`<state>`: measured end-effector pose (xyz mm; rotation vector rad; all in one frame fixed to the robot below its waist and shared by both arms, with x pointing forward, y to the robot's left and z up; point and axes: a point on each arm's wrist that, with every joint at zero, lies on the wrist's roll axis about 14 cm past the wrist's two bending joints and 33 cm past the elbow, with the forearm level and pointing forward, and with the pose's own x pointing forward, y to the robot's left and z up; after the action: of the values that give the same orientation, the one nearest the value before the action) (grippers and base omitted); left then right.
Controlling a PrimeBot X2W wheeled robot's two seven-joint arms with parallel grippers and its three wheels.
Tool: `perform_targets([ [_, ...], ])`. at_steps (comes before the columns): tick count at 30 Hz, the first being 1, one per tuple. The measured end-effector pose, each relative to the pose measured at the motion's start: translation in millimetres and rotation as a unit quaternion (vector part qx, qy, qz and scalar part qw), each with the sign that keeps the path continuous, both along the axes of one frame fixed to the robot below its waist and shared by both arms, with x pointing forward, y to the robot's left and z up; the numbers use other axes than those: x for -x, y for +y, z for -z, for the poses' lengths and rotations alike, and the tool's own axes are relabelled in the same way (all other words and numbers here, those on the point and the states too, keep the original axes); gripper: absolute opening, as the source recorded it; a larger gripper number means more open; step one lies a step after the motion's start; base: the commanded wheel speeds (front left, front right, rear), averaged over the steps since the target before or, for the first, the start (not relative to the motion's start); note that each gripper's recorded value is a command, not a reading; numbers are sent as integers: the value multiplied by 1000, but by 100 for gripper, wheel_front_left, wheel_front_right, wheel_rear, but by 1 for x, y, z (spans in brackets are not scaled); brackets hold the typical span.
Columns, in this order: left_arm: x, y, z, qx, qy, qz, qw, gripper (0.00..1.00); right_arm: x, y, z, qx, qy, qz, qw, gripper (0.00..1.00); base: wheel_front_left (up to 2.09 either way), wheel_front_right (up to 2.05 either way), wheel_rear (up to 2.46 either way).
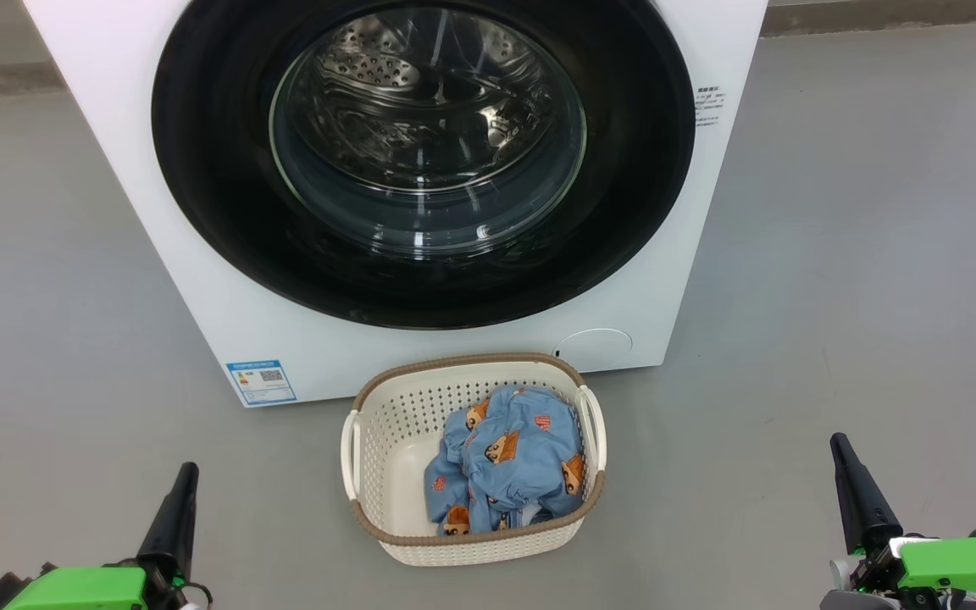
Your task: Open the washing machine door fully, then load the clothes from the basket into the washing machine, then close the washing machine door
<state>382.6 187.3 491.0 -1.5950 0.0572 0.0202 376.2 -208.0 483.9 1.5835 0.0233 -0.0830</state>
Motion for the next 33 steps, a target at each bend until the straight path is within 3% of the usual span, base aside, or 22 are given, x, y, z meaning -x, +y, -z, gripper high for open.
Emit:
perform_targets([
  [33,0,0,0,0,0,0,1000,0,0,0,0,0,0,0,1000,0,0,0,0],
])
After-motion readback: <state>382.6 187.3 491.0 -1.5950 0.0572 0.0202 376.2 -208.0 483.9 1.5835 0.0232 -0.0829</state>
